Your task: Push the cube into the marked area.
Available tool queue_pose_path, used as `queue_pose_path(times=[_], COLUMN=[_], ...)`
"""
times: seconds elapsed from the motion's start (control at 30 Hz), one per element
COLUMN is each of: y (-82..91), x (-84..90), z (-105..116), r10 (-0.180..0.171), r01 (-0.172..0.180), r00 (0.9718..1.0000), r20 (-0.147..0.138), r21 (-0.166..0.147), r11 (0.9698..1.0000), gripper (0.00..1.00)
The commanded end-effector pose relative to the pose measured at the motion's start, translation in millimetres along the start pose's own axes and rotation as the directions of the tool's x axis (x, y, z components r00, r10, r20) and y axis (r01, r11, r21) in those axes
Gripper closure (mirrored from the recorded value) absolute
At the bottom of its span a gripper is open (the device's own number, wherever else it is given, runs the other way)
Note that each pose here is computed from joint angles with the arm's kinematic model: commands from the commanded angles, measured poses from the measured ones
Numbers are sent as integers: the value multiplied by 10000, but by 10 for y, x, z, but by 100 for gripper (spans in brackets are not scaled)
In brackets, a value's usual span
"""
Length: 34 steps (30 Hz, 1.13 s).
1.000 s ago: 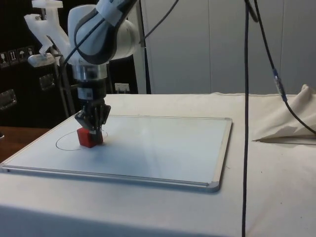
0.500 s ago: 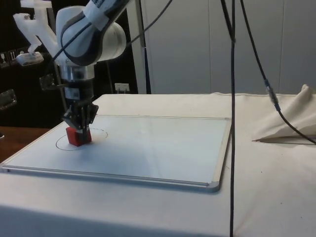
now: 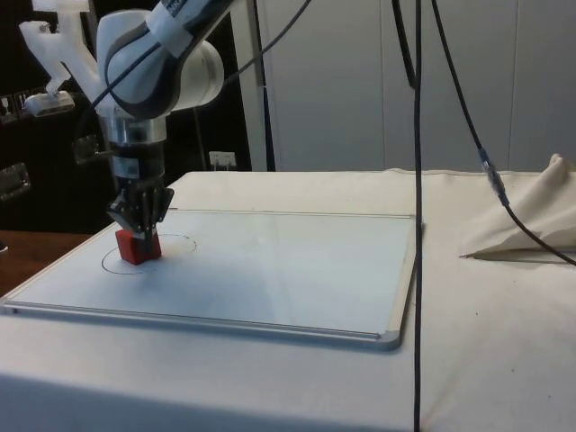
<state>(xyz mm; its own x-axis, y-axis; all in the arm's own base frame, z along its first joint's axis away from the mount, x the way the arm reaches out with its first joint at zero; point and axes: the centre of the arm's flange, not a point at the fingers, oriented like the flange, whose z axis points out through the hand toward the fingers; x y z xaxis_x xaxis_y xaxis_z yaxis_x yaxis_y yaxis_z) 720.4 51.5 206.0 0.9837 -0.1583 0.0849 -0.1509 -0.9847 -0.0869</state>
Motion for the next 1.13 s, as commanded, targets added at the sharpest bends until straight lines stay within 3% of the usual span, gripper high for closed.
queue_pose_path(times=[0.0, 0.2, 0.23, 0.43, 0.57, 0.77, 1.1], y=[-5, -17, -12, -27, -26, -23, -26], x=[-22, -83, -59, -193, -221, -341, -392], z=[-63, -301, -248, -557, -619, -883, -1178], r10=[5, -198, -164, -370, -425, -632, -754], r01=[-4, 198, 165, 370, 426, 633, 754], r00=[10000, 9998, 9999, 9993, 9991, 9980, 9971], r20=[15, 11, 29, 21, 37, 44, -11], r21=[-79, -131, -81, -179, -186, -338, -319], r11=[10000, 9997, 9998, 9992, 9989, 9974, 9966], gripper=[100, 100, 100, 100, 100, 100, 100])
